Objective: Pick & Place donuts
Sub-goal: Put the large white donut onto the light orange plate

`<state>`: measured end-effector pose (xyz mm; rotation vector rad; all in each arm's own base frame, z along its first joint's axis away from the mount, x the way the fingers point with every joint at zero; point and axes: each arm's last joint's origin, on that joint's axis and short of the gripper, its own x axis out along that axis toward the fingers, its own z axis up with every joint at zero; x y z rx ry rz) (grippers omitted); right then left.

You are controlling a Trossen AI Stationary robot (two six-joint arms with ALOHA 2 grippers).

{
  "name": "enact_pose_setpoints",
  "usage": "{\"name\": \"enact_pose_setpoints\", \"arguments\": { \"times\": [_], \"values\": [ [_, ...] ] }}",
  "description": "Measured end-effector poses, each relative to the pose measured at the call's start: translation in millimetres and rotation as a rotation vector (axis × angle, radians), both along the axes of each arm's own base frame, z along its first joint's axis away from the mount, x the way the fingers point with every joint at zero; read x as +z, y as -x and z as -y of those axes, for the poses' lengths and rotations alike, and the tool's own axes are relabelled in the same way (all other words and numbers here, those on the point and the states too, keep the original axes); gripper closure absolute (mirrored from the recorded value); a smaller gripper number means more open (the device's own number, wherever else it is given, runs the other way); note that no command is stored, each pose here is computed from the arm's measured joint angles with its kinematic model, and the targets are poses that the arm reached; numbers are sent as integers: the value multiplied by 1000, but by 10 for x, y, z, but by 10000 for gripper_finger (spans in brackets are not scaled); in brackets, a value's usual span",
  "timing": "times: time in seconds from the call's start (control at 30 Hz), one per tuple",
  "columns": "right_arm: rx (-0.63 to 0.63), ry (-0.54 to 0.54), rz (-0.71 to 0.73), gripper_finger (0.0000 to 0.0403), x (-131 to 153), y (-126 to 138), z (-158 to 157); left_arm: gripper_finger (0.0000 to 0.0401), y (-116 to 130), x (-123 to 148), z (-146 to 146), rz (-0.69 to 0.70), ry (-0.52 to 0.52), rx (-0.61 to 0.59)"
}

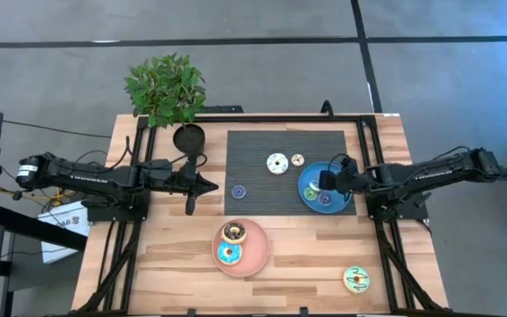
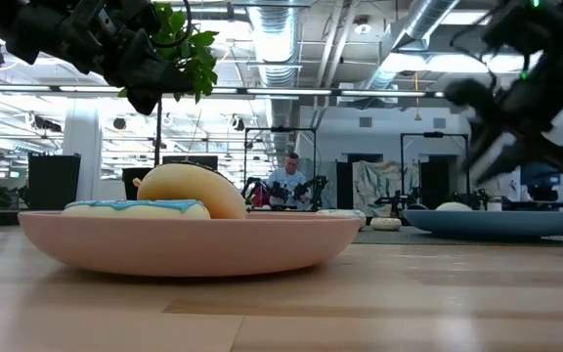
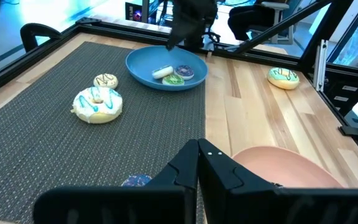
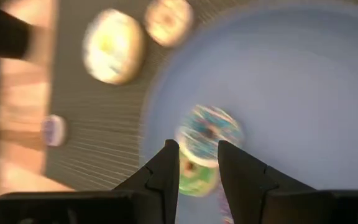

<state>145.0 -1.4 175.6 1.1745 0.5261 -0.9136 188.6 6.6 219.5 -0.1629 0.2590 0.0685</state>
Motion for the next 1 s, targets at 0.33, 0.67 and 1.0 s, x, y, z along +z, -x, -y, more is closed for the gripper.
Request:
{"name": "enact_pose_setpoints", "arguments": {
  "times": [0.33, 0.67, 1.0],
  "values": [
    [249, 288, 183, 301, 566, -183, -40, 401, 1, 4, -21, 0, -69, 55],
    [463, 518, 205, 301, 563, -490, -152, 401, 0, 7, -23, -7, -176, 34],
    [406, 609, 301, 300, 399, -973, -56, 401, 22, 89, -4, 35, -219, -40]
  ]
}}
